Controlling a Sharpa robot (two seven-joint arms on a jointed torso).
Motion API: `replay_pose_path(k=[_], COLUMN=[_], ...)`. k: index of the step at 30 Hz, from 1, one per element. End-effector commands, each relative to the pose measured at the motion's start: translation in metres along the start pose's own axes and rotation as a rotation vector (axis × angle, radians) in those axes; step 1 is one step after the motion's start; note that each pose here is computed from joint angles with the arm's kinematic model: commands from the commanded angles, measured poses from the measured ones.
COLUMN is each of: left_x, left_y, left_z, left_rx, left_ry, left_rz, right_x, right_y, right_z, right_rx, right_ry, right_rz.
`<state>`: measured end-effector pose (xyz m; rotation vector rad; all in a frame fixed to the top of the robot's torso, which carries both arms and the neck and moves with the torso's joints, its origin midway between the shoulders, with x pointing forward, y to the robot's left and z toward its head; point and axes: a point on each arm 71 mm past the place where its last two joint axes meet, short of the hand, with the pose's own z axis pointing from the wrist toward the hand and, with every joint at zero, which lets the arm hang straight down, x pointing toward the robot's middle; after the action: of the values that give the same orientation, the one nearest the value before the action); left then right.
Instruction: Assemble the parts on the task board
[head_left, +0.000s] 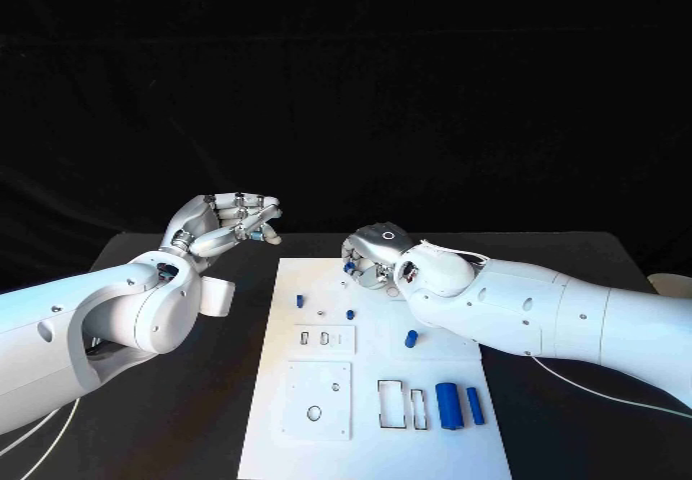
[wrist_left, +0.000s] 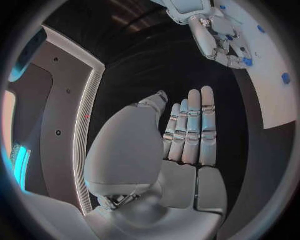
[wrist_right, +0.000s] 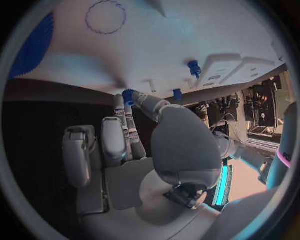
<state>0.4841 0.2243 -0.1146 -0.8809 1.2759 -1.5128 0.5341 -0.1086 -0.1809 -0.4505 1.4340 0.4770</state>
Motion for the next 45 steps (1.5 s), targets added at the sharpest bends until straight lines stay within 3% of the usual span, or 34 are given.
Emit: replay_pose_path(k=[1,8,16,22,28,32,36,40,45], left_x=[0.0025,0.0024,0.0015,-0.0018,-0.0051,-0.0048,-0.0032,-0.0014,-0.001], left_y=[-0.0017,-0.0015,-0.0012,-0.0008,-0.0001,0.0006,0.0015,0.0018,0.002], left_z=[0.0,0.0004,0.0008,0.0005,0.0008,0.002,0.0032,0.0038,0.0041], left_rx=[0.006,0.005,0.005,0.003,0.002,0.0,-0.001,-0.002,-0.002], left_ry=[0.016,0.015,0.012,0.004,-0.005,-0.005,-0.002,0.004,0.005], left_rz=[-0.014,-0.013,-0.012,-0.011,-0.008,-0.01,-0.012,-0.015,-0.016], right_x=[0.009,0.011,0.007,-0.003,-0.025,-0.037,-0.044,-0.045,-0.038], right_y=[0.001,0.002,-0.002,-0.011,-0.03,-0.048,-0.071,-0.09,-0.1], right_z=[-0.001,-0.001,-0.004,-0.018,-0.041,-0.057,-0.072,-0.083,-0.089], right_rx=[-0.006,-0.006,0.007,0.02,0.049,0.089,0.16,0.22,0.255], right_ry=[0.064,0.069,0.017,-0.021,-0.031,0.012,0.094,0.151,0.178], right_rz=[-0.015,-0.015,-0.006,0.012,0.076,0.136,0.215,0.253,0.269])
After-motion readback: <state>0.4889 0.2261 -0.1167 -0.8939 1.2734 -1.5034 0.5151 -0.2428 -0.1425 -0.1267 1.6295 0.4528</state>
